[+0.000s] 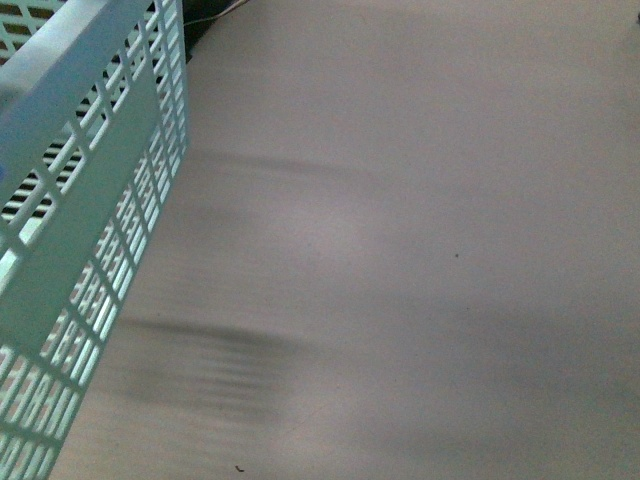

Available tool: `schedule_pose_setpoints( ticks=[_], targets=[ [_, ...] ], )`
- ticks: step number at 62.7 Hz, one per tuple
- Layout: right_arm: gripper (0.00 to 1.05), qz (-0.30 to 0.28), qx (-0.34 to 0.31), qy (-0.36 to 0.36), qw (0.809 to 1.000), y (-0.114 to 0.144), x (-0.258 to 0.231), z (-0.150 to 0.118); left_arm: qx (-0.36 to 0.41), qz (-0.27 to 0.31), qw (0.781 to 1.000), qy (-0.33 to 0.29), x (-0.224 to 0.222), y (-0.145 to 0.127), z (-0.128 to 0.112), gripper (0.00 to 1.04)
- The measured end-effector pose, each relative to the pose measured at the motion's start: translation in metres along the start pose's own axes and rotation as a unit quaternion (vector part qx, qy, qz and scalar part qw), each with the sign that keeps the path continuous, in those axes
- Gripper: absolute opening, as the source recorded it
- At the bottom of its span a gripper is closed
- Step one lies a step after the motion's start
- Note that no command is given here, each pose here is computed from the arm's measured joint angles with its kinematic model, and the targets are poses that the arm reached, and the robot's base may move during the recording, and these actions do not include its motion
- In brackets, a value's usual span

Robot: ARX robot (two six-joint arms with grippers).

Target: Pick mango and avocado into basket

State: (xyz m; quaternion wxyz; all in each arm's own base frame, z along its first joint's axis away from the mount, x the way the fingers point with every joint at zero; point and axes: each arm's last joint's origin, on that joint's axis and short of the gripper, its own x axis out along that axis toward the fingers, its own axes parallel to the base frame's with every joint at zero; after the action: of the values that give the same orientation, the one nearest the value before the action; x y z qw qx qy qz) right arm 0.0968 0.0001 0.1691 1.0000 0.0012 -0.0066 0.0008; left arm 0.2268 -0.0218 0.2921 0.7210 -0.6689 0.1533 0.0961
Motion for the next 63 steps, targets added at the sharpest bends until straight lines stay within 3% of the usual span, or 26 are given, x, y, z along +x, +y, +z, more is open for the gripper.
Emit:
schedule_pose_setpoints(
  ticks=[63],
  targets=[
    [0.96,0.0,0.0,0.0,1.0,0.0,0.0,0.0,-0.006,0.001,1.0,0.004,0.0001,0.0002,-0.0004,0.05]
  ],
)
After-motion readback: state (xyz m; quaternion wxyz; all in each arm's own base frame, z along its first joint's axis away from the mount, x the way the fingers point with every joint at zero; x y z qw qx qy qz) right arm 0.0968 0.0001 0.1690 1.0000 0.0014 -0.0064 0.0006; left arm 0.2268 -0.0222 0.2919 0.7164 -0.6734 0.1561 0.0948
